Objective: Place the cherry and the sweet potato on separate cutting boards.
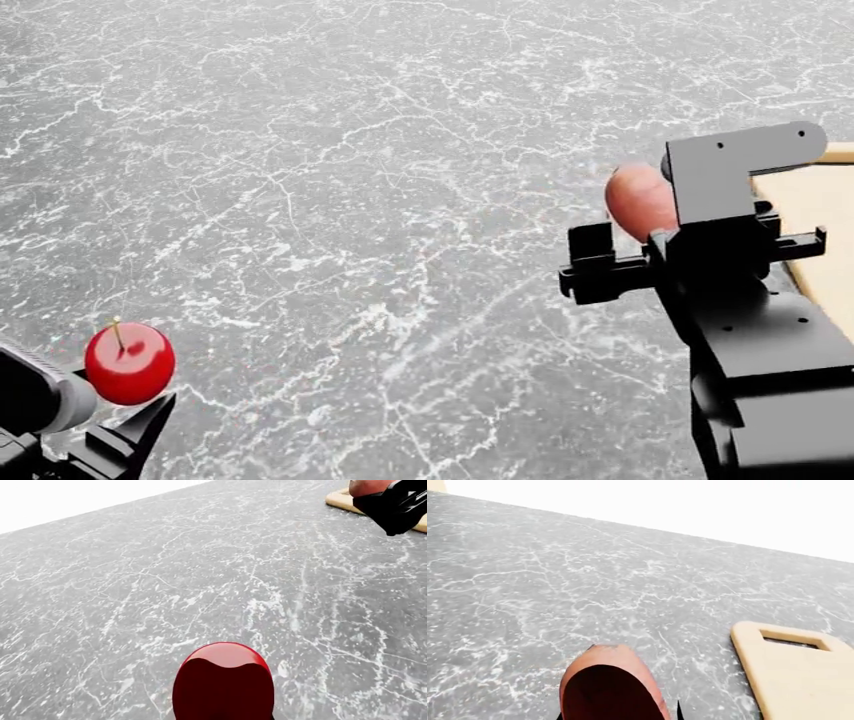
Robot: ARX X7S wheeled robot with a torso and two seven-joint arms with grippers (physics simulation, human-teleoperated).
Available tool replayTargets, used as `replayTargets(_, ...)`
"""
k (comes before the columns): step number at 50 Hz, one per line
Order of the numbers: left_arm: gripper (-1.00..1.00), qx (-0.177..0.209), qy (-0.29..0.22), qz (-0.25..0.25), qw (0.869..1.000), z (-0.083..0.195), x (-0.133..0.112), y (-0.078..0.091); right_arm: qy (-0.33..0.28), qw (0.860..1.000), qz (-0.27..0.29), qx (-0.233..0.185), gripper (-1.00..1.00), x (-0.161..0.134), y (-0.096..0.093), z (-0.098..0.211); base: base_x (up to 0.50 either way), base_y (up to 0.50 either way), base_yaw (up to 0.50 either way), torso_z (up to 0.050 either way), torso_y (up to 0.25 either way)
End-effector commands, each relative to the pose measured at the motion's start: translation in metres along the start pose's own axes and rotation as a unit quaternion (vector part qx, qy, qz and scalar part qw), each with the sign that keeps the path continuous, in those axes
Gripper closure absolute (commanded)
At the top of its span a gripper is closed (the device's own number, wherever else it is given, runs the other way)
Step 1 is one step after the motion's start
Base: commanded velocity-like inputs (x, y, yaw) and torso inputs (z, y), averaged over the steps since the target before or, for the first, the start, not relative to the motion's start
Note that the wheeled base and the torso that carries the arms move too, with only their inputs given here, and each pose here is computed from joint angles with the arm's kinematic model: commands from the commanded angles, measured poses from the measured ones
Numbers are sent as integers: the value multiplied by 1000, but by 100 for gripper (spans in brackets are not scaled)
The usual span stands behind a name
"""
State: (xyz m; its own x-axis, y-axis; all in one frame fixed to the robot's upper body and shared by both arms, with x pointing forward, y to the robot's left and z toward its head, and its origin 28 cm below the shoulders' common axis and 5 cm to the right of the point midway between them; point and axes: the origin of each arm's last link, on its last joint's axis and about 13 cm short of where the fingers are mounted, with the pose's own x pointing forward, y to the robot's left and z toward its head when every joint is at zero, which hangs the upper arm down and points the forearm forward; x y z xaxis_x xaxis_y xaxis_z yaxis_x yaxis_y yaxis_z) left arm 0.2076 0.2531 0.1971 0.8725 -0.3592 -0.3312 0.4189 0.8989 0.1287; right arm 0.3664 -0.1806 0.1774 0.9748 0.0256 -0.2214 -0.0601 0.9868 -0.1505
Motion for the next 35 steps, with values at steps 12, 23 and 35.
replayTargets(12,100,-22,-33,-16,999,5,1,-1,-9,1000,-21,8,100,0,-10,-4,0,-453,0,0,0)
replayTargets(23,100,-21,-33,-15,999,6,1,-1,-1,1000,-17,12,100,1,-10,-8,18,-489,0,0,0)
replayTargets(35,100,-25,-32,-17,999,5,3,-2,26,1000,-4,12,100,11,-4,-11,50,-308,0,0,1)
